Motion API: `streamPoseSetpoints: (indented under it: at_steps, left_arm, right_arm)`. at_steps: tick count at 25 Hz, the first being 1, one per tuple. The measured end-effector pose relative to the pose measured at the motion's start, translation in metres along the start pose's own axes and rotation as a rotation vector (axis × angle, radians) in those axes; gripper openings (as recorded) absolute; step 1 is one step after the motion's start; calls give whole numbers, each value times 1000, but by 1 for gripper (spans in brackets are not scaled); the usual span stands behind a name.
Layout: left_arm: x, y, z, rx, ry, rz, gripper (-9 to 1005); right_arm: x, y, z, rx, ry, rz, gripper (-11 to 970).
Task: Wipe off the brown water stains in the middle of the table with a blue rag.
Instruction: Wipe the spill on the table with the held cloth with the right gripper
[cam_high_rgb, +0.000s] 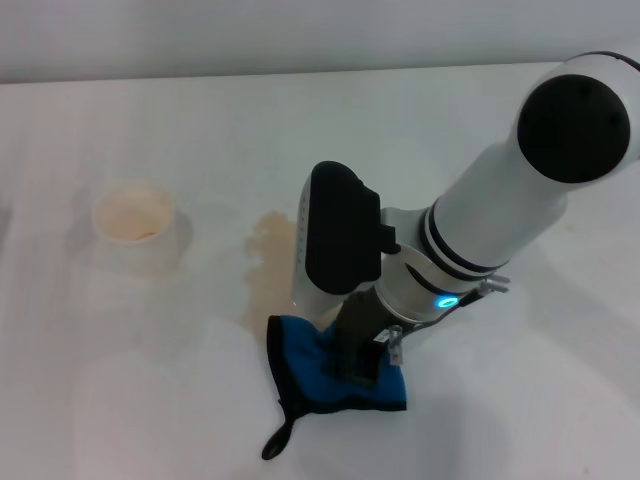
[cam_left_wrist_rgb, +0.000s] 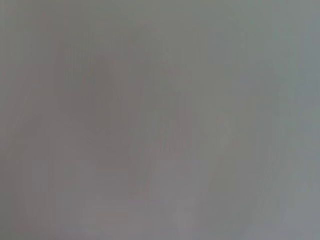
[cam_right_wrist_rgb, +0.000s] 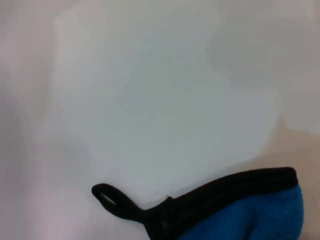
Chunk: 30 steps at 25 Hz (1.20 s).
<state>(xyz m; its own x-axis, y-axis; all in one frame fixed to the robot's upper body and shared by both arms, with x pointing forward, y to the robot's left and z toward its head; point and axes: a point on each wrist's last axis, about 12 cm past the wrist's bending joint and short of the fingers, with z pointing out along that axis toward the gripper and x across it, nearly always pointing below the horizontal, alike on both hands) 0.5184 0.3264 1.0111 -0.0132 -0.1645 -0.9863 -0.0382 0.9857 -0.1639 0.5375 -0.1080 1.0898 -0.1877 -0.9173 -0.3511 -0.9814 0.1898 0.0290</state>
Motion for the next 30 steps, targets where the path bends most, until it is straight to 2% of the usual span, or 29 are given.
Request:
streamPoseSetpoints:
  at_steps: [11,18,21,30]
  left_arm:
    - [0,0,0,0,0,0,892]
    - [0,0,0,0,-1,0,892]
    - [0,0,0,-1,-1,1,892]
    - [-1,0,0,0,-1,1,893]
  right_arm:
    - [-3,-14,2,58,-39,12,139]
    - [2,-40,-1,120,-59,97,138]
    - [4,-46,-2,135,-69,122,137]
    - [21,-77,-11,221,-89,239,137]
